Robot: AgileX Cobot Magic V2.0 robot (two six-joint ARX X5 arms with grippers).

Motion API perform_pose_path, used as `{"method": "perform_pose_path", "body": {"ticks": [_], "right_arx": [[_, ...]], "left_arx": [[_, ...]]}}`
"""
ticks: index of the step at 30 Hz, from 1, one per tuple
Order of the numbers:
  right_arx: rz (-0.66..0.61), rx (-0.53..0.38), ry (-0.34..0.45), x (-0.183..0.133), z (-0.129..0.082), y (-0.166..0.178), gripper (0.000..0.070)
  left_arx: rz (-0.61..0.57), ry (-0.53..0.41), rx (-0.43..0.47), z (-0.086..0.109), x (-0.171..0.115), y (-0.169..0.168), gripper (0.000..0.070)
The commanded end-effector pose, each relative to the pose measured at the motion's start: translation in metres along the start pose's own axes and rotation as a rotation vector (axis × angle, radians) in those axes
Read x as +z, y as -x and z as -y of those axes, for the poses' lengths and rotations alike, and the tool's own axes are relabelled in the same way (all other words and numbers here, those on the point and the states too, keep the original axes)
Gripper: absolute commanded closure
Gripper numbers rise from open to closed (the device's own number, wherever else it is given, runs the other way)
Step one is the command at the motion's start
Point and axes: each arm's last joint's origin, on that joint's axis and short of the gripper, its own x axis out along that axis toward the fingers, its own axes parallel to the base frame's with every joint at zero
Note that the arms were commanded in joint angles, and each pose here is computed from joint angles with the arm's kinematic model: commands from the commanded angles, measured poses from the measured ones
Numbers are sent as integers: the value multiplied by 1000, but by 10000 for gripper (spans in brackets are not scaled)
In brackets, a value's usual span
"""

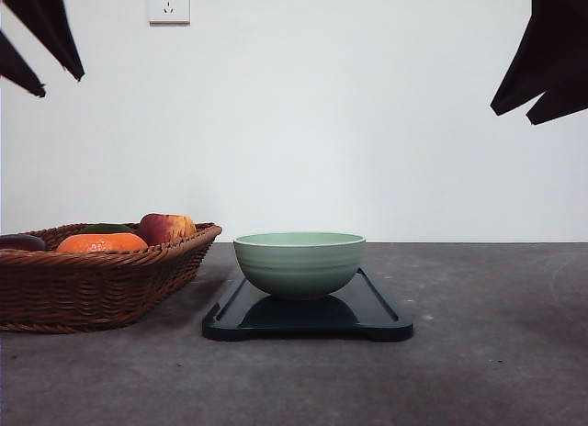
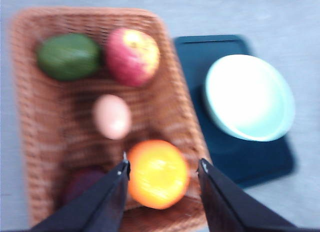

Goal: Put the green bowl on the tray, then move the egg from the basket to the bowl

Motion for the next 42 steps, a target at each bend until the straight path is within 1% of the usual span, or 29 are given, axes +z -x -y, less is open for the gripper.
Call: {"method": "perform_pose_path", "body": {"ticks": [1, 2, 5, 8, 12, 15, 18, 20, 23, 29, 42], "right_arx": [[11, 5, -10, 2, -1, -1, 432], [12, 5, -10, 3, -1, -1, 432], [12, 5, -10, 3, -1, -1, 432], [12, 5, -10, 3, -1, -1, 432], [12, 5, -11, 3, -1, -1, 432], [12, 6, -14, 3, -1, -1, 432], [12, 6, -25, 3, -1, -1, 432], [11, 6, -26, 3, -1, -1, 432], [12, 6, -30, 3, -1, -1, 432], [11, 6, -44, 3, -1, -1, 432], [12, 6, -43, 3, -1, -1, 432]], "left_arx": [[-26, -41, 36, 5, 16, -4, 424], [-55, -52, 52, 8, 22, -8, 411], [-149, -78, 103, 14, 38, -27, 338], [-218, -85, 139, 17, 50, -52, 331], [-282, -84, 180, 14, 57, -88, 329], [-338, -87, 243, 9, 55, -114, 300], [-390, -89, 277, 4, 49, -138, 297], [-407, -85, 289, 1, 47, -151, 289], [-414, -76, 295, -2, 44, -168, 217], [-407, -75, 295, -6, 41, -190, 218], [-443, -61, 305, -13, 34, -210, 228]]}}
